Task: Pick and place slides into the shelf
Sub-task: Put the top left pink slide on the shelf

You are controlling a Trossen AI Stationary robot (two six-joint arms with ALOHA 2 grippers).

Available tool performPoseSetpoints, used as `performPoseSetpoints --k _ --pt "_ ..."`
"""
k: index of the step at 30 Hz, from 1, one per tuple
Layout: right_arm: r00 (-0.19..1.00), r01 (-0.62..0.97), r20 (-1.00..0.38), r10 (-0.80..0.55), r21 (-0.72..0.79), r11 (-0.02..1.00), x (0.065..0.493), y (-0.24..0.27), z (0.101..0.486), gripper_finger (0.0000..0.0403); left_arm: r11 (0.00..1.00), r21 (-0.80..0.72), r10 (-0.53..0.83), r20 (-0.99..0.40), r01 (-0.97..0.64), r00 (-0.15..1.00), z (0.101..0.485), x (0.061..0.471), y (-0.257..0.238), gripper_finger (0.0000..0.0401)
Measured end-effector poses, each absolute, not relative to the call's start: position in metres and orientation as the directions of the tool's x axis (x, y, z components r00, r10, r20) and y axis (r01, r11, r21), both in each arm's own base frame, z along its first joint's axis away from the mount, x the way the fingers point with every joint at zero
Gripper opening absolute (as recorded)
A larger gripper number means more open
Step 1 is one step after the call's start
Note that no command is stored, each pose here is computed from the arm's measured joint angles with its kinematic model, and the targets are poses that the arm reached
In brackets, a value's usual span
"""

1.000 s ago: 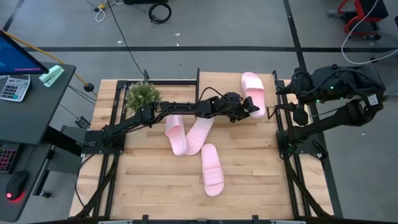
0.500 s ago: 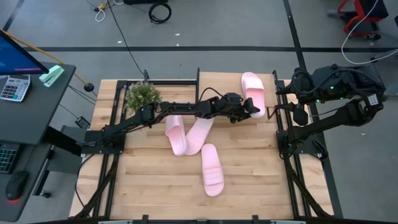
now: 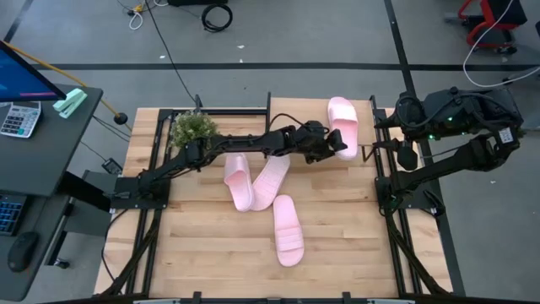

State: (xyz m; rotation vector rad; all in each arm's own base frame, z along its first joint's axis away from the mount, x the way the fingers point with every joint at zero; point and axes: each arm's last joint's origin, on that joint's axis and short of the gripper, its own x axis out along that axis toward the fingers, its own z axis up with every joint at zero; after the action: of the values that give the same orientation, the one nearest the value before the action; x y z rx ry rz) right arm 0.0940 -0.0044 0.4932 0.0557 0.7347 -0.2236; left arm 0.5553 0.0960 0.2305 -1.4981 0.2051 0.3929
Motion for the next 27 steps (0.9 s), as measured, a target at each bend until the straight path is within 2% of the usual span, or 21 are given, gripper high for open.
performPoseSetpoints --k 3,6,10,14,20,27 --pt "0.72 0.222 -0.67 -0.183 -0.028 0.975 0.094 -0.004 0.493 0.0242 0.093 -0.913 0.137 -0.384 -0.398 0.913 0.242 0.55 0.095 0.0293" --pt "0.72 0.222 -0.67 -0.183 -0.028 0.975 0.094 -0.004 0.493 0.0242 0.118 -0.904 0.138 -0.394 -0.41 0.909 0.255 0.545 0.091 0.0293" --pt "0.719 0.223 -0.67 -0.184 -0.029 0.974 0.094 -0.004 0.493 0.0242 0.11 -0.832 0.118 -0.532 -0.543 0.839 0.24 0.539 0.086 0.0293" --pt "0.719 0.229 -0.67 -0.184 -0.022 0.973 0.094 -0.005 0.493 0.0242 0.113 -0.792 0.11 -0.59 -0.6 0.8 0.235 0.536 0.082 0.0293" --pt "0.719 0.235 -0.67 -0.184 -0.015 0.972 0.094 -0.004 0.493 0.0242 0.12 -0.788 0.119 -0.593 -0.604 0.796 0.244 0.532 0.075 0.0293" --pt "0.717 0.239 -0.672 -0.184 -0.011 0.971 0.095 -0.004 0.493 0.0242 0.182 -0.822 0.163 -0.515 -0.539 0.841 0.273 0.526 0.081 0.0293"
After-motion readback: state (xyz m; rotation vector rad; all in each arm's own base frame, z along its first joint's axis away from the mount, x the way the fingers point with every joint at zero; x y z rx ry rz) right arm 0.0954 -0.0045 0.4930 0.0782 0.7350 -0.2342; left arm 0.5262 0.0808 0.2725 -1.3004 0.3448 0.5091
